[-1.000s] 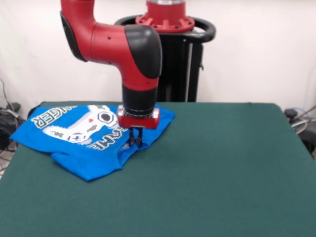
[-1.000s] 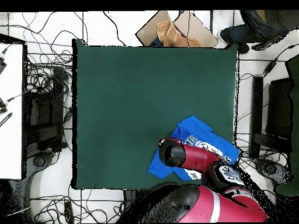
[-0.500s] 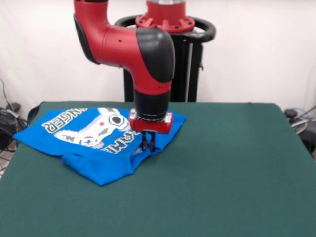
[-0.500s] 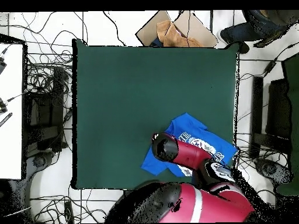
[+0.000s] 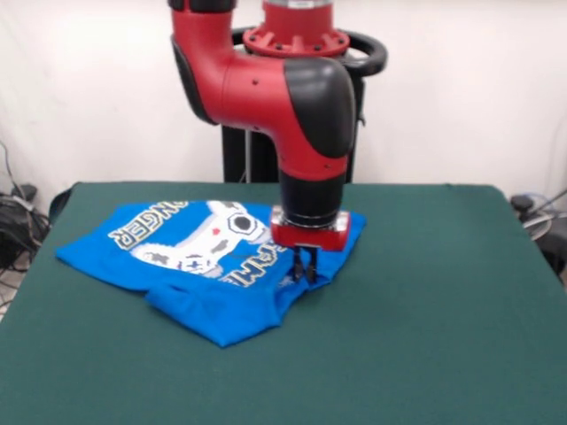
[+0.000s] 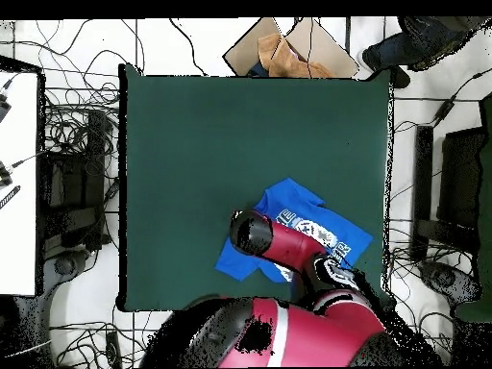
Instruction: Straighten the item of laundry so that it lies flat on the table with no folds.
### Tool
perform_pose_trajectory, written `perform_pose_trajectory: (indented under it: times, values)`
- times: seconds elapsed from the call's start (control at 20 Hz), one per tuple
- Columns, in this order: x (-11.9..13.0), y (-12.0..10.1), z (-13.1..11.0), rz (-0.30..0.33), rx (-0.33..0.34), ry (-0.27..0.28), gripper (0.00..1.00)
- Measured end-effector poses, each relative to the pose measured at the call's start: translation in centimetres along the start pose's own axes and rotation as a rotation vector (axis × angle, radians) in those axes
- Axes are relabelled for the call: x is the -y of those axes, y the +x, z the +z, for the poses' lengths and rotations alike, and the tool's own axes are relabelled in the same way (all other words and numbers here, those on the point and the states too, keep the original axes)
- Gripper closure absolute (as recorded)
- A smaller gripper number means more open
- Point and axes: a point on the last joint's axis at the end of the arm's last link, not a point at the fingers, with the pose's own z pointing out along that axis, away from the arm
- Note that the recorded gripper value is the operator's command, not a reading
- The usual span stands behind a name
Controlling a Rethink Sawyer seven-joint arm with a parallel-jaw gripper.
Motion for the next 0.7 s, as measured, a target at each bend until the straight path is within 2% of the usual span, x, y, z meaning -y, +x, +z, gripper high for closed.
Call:
perform_pose_trajectory:
  times: [0.05,0.35,0.6,0.7]
  values:
    - [-1.1,-0.3,0.0,0.008,0.001,-0.012,1.00]
    - [-4.0,-0.8,0.1,0.035,-0.001,-0.030,1.00]
    - [-8.5,-0.5,0.2,0.081,-0.007,-0.040,1.00]
    - [-9.4,-0.5,0.2,0.100,0.000,-0.039,1.00]
